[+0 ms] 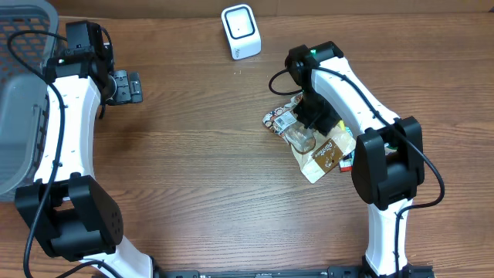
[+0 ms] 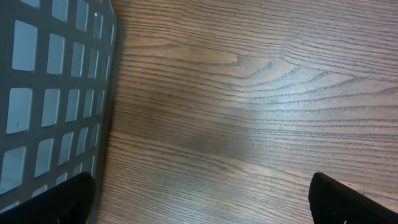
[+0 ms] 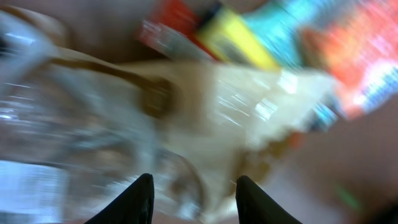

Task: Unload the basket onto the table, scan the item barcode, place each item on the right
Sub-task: 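Lower the bag onto the item pile and adjust it with the right gripper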

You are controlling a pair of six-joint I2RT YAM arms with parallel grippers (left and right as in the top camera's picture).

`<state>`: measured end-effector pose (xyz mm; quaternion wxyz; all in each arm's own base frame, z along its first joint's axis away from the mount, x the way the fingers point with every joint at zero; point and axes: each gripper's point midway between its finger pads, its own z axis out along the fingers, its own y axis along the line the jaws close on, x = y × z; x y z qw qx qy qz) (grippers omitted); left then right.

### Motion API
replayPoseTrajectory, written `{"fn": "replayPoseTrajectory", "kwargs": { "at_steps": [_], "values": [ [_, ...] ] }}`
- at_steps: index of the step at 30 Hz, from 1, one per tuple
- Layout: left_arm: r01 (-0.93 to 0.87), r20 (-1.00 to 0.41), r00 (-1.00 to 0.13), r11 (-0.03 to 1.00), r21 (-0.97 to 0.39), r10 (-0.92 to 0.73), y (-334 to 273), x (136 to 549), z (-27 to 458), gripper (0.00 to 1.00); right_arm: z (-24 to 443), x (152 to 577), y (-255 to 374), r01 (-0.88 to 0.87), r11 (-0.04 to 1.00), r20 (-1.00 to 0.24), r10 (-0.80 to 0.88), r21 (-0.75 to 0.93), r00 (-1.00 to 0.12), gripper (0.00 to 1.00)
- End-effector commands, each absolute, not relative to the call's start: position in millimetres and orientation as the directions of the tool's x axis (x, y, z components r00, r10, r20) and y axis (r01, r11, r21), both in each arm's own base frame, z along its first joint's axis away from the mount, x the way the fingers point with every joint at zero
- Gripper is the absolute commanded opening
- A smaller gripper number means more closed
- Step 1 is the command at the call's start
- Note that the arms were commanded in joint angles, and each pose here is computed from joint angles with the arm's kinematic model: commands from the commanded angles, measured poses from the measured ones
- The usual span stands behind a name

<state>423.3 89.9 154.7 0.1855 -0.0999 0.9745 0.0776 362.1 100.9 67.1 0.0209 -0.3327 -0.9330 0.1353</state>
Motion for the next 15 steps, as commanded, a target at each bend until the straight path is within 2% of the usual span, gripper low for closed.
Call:
{"fn": "replayPoseTrajectory", "kwargs": {
  "at_steps": [1,6,10,15],
  "values": [
    [-0.21,-0.394,-0.908,0.97,0.125,-0.146,91.4,427.6,160.8,1.0,73.5,383.9,100.2,0.535,0.817,-0.115,0.523,-0.217,-0.845,0.42],
    [-0.21,-0.394,-0.908,0.97,0.125,-0.146,91.4,427.6,160.8,1.0,73.2,407.1,103.0,0.49,0.855,-0.181,0.462,-0.172,-0.868,0.41],
    [-0.21,-0.394,-0.908,0.97,0.125,-0.145,91.1,427.7,160.8,1.0,72.9,397.7,99.8,0.484,0.852,-0.154,0.46,-0.202,-0.874,0.32],
    [-0.21,-0.394,-0.908,0.97,0.125,-0.145,91.1,427.7,160.8,1.0,59.3,383.7,94.8,0.472,0.847,-0.116,0.458,-0.243,-0.881,0.31]
  ]
}}
